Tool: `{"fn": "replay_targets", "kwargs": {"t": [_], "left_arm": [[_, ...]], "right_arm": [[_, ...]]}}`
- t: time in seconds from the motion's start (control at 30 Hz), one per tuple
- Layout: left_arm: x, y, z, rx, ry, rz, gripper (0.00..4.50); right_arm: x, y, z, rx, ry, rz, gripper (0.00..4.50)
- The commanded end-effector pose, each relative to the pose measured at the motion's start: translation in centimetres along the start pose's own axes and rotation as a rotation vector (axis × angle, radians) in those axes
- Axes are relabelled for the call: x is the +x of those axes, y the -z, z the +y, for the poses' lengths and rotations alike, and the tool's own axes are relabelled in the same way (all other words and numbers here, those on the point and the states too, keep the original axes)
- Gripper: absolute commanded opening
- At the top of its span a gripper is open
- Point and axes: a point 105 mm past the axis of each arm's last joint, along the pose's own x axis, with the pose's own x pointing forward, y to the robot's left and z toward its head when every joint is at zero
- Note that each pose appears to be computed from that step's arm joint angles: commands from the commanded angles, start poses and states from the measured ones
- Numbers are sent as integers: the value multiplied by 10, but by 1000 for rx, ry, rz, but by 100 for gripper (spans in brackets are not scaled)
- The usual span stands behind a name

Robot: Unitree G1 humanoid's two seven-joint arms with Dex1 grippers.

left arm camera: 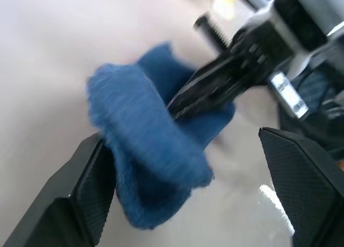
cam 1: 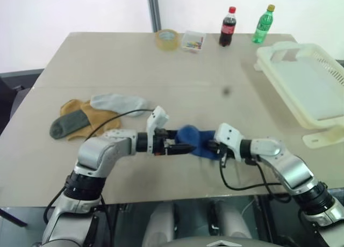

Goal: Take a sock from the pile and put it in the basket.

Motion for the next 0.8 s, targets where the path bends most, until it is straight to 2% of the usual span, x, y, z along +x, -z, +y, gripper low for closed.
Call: {"fn": "replay_targets", "kwargs": {"t": [0.03, 0.2, 0.33, 0.47, 0.57, 0.67, 0.73, 0.77, 0.8], "left_arm": [[16, -14, -14, -3, 116, -34, 428], [38, -21, -28, -87, 261, -62, 428], [59, -15, -34, -89, 310, -18, 428], [75, 7, -32, -32, 306, 82, 428], [83, 22, -28, 19, 292, 144, 428], [89, 19, -20, 76, 255, 127, 428], [90, 13, -19, 93, 249, 101, 428], [89, 11, -19, 93, 252, 94, 428], [87, 11, -19, 108, 256, 96, 428]], "right_arm": [[-14, -19, -5, 35, 40, -70, 2], [-32, -38, -9, 108, 52, -140, 2], [-47, -19, 6, 114, 39, -42, 2], [-66, 5, 24, 162, 55, 55, 2], [-81, 25, 31, 208, 117, 108, 80], [-96, 30, 31, 253, 194, 107, 235], [-105, 31, 27, 265, 253, 105, 319], [-108, 32, 26, 268, 279, 106, 342], [-111, 33, 25, 268, 296, 106, 395]]}}
